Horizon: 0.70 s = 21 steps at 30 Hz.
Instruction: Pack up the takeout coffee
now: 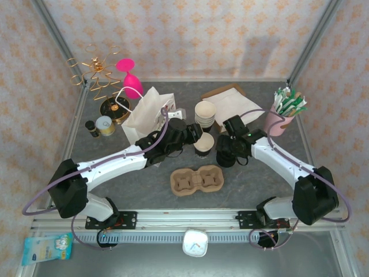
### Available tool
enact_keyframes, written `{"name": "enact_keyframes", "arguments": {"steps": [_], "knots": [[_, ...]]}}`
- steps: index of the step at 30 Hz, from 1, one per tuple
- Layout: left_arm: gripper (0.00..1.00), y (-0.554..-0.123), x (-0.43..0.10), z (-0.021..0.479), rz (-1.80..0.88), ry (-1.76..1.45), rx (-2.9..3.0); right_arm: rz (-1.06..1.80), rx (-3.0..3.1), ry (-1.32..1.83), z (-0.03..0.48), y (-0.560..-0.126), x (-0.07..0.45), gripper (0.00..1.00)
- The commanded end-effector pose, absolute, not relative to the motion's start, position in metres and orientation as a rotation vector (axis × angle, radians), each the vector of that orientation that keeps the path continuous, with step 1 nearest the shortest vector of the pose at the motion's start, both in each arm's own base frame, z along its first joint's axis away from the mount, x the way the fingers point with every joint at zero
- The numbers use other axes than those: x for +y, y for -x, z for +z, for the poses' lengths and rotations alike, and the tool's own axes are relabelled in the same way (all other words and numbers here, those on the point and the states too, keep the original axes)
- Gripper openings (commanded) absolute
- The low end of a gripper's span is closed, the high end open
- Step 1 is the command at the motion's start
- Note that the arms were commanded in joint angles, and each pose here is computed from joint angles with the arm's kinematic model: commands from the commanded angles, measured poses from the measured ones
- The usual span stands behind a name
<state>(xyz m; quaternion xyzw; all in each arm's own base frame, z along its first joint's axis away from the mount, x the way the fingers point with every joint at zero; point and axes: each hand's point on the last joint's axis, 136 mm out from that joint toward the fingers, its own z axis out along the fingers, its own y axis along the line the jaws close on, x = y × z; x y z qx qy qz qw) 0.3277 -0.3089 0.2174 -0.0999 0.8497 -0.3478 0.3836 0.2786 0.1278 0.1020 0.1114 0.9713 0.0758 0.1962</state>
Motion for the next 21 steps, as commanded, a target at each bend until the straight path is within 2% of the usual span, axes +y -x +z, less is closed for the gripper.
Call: {"name": "enact_keyframes", "arguments": {"steps": [1,10,17,21], "knots": [[0.42,-0.3266,-0.3117,0.2138,-0.857,0.218,2.186,0.182,2.729,-0.311,0.0947,-0.2774,0.1258,0.82],[0.42,-0.3269,-0.3117,0.2139,-0.853,0.221,2.186,0.139,2.752,-0.301,0.0857,-0.2764,0.1228,0.79],[0.41,-0.3280,-0.3132,0.2140,-0.856,0.219,2.188,0.143,2.751,-0.290,0.0893,-0.2769,0.1235,0.71],[0.41,-0.3283,-0.3140,0.2153,-0.861,0.220,2.185,0.123,2.745,-0.285,0.0940,-0.2766,0.1204,0.70]]}}
